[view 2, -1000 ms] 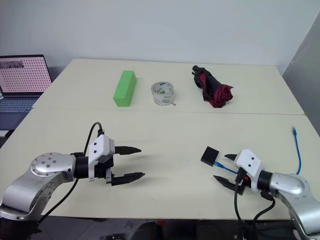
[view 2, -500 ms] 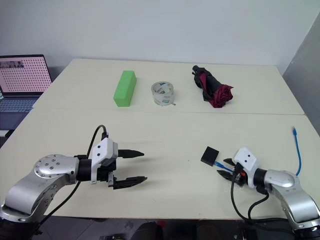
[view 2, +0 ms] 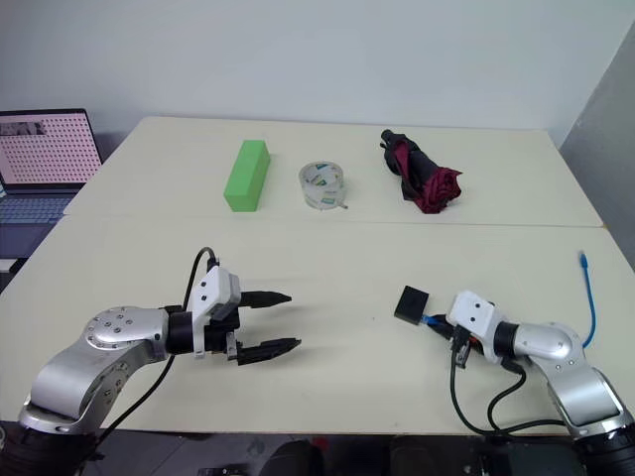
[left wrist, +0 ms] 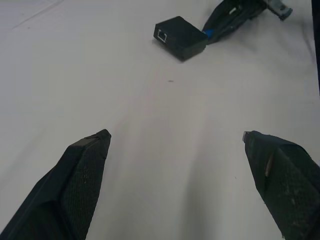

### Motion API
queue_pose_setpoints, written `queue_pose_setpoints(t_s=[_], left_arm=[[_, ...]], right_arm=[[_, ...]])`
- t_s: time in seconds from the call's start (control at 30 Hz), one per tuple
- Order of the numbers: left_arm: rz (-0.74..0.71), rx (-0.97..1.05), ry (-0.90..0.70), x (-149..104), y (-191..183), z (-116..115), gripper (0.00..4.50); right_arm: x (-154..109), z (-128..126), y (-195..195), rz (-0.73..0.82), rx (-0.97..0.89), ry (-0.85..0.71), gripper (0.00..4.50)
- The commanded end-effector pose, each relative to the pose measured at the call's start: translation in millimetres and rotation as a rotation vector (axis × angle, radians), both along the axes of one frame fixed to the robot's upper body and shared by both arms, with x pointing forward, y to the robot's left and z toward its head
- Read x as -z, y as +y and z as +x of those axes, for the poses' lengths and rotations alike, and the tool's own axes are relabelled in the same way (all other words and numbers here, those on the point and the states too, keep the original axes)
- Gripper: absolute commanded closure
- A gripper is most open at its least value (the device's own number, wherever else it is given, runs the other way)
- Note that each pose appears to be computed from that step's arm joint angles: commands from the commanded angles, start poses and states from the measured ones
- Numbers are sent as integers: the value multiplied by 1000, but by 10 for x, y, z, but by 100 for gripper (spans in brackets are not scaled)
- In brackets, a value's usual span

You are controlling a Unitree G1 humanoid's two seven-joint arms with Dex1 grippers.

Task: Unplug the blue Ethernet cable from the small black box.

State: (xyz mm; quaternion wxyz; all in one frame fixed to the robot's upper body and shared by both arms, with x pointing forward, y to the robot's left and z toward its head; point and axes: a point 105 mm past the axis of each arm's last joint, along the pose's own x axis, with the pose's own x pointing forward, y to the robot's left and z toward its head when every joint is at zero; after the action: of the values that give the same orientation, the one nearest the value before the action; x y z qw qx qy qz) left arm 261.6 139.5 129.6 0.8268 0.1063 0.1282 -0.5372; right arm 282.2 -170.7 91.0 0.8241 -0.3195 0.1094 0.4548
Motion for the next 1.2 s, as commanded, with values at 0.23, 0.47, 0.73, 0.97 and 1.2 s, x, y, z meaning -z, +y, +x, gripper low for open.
queue_pose_setpoints(t_s=[0.23,0.47,0.73,0.97,1.2], left_arm=[[-311,42,207,-264,-212,102,0],[-399,65,282,-310,-332,176,0],[-442,77,285,-330,-407,220,0],[-485,90,281,-367,-441,227,122],[-471,98,277,-354,-448,236,275]], right_arm=[[-711,193,612,-176,-387,-525,440],[-889,130,898,-203,-571,-735,440],[-910,108,1000,-192,-638,-780,440],[-925,89,1054,-175,-648,-796,440],[-922,92,1074,-168,-645,-794,440]])
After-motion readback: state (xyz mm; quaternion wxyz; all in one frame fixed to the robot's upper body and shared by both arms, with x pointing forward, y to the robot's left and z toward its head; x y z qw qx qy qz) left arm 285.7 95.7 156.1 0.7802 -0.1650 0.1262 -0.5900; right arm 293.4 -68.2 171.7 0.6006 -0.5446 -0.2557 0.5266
